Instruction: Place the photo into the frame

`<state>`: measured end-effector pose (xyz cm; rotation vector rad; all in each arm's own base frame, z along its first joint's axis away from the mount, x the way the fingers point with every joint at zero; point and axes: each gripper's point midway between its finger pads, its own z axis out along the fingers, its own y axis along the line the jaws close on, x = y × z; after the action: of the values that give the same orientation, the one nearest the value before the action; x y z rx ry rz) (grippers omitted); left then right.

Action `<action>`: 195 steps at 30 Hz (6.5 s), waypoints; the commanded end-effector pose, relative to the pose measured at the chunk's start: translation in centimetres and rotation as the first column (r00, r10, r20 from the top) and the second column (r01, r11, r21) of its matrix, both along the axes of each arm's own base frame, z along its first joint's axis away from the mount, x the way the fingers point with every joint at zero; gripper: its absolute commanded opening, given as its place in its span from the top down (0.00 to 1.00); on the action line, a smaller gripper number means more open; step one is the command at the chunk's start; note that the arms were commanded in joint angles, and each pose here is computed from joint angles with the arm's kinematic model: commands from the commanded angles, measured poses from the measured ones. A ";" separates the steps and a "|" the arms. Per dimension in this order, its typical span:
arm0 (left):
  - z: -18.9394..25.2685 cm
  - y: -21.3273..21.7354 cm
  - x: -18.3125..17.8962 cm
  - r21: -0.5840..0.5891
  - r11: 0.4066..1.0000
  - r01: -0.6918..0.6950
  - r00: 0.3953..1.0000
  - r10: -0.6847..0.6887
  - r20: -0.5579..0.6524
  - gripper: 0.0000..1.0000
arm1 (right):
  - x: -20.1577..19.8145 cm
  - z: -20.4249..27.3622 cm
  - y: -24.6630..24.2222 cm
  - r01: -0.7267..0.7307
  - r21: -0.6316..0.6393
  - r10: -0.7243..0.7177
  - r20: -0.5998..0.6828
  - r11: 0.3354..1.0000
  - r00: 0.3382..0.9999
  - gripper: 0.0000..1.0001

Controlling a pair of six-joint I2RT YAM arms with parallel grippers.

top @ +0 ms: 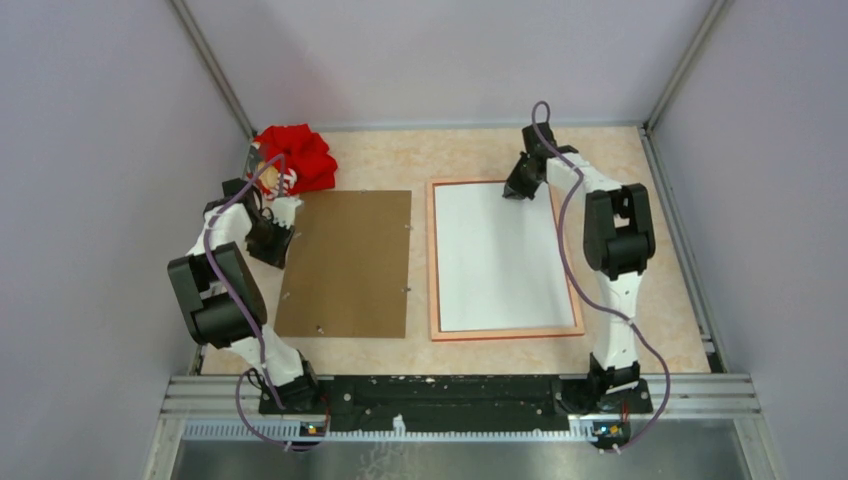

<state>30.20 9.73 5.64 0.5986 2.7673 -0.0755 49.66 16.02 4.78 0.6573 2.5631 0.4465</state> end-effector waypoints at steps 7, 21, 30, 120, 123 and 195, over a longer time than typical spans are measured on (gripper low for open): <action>2.5 -0.2 0.7 0.003 1.000 0.024 0.997 -0.024 0.071 0.68 | 0.2 -1.5 -1.4 0.057 -0.052 -0.057 -0.010 0.997 0.998 0.92; 2.9 -0.1 0.8 0.002 1.000 0.020 0.997 -0.020 0.074 0.66 | 1.4 6.7 1.2 0.001 0.029 -0.006 0.158 1.000 0.987 0.73; 3.4 1.1 1.0 0.060 0.998 0.021 0.996 -0.026 0.080 0.63 | -5.9 11.4 13.3 -0.240 0.069 0.215 0.252 0.968 0.943 0.49; -5.0 -4.2 -1.7 -0.149 0.986 0.079 0.996 -0.083 -0.024 0.86 | -21.3 23.4 39.3 -0.618 0.783 0.359 0.559 0.067 0.747 0.44; -4.7 -4.3 -1.7 -0.148 0.985 0.083 0.996 -0.087 -0.018 0.86 | -20.8 24.1 40.2 -0.632 0.772 0.375 0.567 0.067 0.733 0.44; 9.1 -16.2 9.3 -0.394 0.905 0.161 0.970 -0.072 0.231 0.59 | -22.2 21.6 5.4 -0.722 0.546 0.281 0.679 0.425 0.678 1.00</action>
<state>39.76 -2.83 12.19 0.5830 2.4908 -0.4829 27.26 24.64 23.81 -0.0547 1.9807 1.9372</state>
